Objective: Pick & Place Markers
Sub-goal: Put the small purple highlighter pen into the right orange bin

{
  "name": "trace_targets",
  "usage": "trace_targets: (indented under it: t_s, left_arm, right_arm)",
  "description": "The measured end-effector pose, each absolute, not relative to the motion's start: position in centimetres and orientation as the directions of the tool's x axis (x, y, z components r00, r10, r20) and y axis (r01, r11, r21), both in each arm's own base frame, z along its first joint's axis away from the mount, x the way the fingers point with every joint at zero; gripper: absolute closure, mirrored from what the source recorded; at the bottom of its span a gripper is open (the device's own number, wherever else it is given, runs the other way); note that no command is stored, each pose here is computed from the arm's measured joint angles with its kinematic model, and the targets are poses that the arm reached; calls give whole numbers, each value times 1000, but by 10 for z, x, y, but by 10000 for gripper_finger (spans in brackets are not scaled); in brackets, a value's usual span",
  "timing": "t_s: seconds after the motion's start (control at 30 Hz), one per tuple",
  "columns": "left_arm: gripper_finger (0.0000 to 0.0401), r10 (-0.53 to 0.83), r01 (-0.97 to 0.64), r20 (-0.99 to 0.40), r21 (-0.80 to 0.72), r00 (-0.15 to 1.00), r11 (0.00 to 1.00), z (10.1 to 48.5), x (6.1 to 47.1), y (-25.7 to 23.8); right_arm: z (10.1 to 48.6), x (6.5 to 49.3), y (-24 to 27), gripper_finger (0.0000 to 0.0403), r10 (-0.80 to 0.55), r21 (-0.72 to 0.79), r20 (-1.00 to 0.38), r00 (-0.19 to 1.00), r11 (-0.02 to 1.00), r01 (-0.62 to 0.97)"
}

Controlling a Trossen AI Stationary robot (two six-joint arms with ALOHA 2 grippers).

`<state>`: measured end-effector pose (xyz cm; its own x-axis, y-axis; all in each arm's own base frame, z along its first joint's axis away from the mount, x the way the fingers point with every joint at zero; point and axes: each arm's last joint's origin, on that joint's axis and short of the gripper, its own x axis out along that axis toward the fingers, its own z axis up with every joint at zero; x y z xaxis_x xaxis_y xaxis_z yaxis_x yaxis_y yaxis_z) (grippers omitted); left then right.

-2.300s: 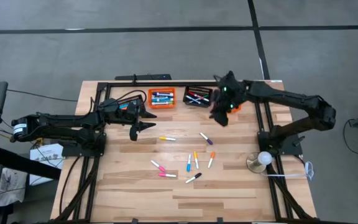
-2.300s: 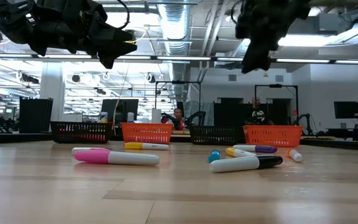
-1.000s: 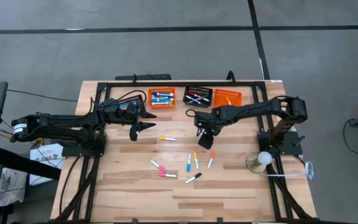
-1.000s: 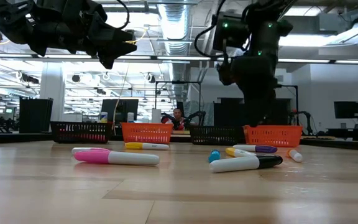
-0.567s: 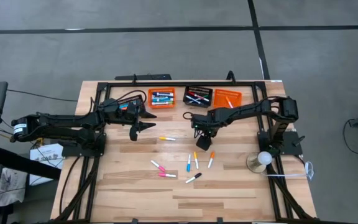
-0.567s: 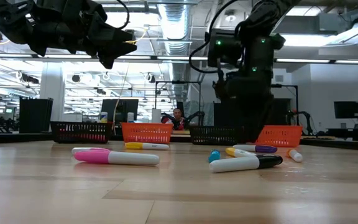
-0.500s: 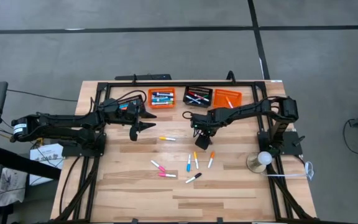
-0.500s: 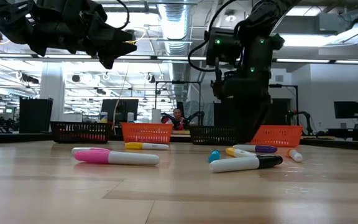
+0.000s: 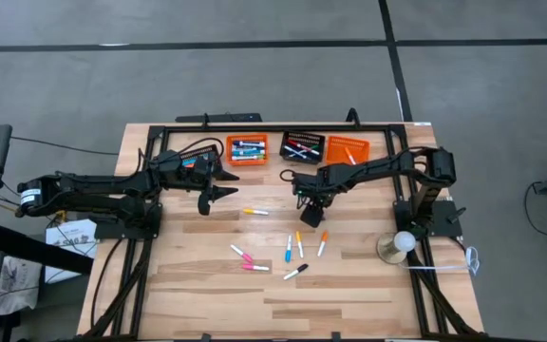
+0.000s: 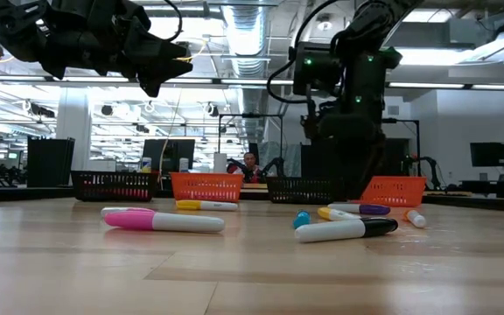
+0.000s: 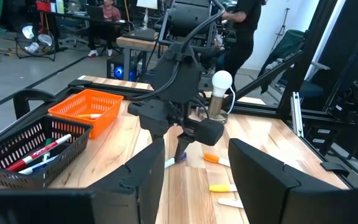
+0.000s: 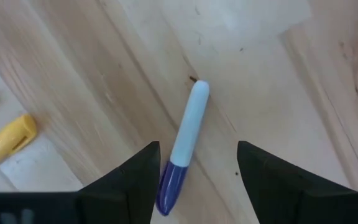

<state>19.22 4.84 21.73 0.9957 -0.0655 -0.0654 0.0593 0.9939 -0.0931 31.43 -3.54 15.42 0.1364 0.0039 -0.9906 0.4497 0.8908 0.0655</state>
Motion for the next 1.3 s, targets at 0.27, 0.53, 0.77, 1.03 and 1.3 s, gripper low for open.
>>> trace_targets:
  t_s: [0.27,0.53,0.77,1.03,1.3]
  left_arm:
    - [224,-66,60,-65,-93,996,994,217,192,48]
    - [224,-66,59,-65,-93,996,994,217,192,48]
    - [224,-66,59,-66,-93,996,994,217,192,48]
    - [224,-66,59,-65,-93,996,994,217,192,48]
    - [224,-65,59,-65,-93,996,994,217,192,48]
  right_arm:
    - [148,312,-38,202,-13,59,-989,149,881,470]
    - [135,304,-40,202,-6,74,-988,156,863,501]
    - [133,302,-41,231,-27,51,-989,149,866,498]
    - [132,301,-41,301,-30,43,-990,140,869,493]
    - [134,303,-41,312,-22,50,-990,141,871,488]
